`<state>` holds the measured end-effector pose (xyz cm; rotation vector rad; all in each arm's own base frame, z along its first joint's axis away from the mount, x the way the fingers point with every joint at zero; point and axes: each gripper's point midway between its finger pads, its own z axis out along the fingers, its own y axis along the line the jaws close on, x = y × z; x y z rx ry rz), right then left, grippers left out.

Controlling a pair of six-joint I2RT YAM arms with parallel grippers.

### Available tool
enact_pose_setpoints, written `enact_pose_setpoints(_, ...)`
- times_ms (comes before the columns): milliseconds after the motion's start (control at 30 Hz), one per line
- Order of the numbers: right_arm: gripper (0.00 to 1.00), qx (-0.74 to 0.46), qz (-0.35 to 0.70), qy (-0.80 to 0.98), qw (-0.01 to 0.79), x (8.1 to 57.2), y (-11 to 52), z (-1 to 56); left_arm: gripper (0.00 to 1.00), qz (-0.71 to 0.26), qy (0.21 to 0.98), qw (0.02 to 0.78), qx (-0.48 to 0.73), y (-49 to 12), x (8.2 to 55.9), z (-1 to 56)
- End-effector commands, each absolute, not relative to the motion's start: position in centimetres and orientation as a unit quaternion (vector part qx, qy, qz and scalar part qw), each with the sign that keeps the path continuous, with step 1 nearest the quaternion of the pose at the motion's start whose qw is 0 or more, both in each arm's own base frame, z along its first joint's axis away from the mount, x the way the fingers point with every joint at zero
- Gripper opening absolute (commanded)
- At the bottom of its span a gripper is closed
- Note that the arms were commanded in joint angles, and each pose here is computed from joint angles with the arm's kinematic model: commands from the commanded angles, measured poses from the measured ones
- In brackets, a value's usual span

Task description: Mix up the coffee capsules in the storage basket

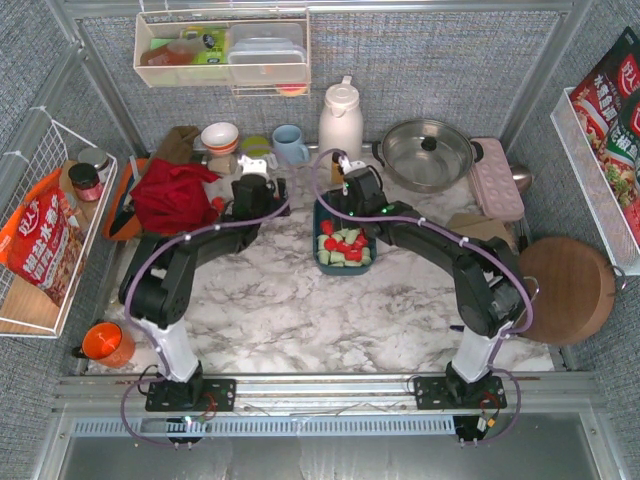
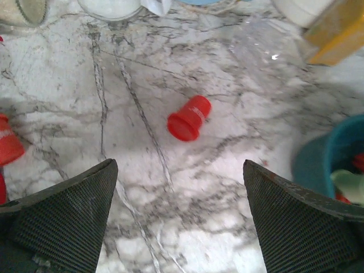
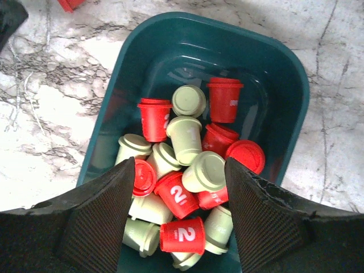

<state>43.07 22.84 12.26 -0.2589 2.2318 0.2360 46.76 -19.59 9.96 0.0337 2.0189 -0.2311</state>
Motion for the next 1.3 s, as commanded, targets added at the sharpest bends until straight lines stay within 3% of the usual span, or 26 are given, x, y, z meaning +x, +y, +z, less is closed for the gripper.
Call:
enact_pose_setpoints(0, 0.68, -0.110, 0.103, 0.889, 0.432, 43.1, 22.5, 12.7, 0.97, -0.093, 0.874, 0.473, 0.053, -19.1, 49.0, 7.6)
enact_pose_setpoints(167, 0.68, -0.106, 0.122, 0.890, 0.426, 43.0, 22.4, 12.5, 0.96, -0.096, 0.886, 0.444, 0.093, -18.7, 51.7, 5.5)
enact_pose_setpoints(333, 0.68, -0.107, 0.135, 0.890, 0.422, 43.0, 22.6, 12.6, 0.96, -0.122, 0.877, 0.430, 0.177, -20.7, 52.6, 4.8)
enact_pose_setpoints(600, 0.68, -0.108, 0.149, 0.889, 0.419, 42.8, 22.9, 12.7, 0.94, -0.124, 0.884, 0.400, 0.206, -21.3, 53.1, 3.1)
enact_pose_setpoints(800, 0.68, -0.108, 0.150, 0.889, 0.418, 42.6, 22.9, 12.8, 0.81, -0.129, 0.892, 0.378, 0.210, -21.5, 53.0, 1.7)
enact_pose_setpoints(1100, 0.68, -0.108, 0.153, 0.889, 0.417, 42.6, 22.9, 12.7, 0.48, -0.134, 0.894, 0.378, 0.202, -21.5, 52.8, 0.9)
enact_pose_setpoints(1267, 0.68, -0.106, 0.152, 0.891, 0.415, 42.5, 22.8, 12.7, 0.42, -0.139, 0.885, 0.404, 0.187, -21.3, 52.0, 2.5)
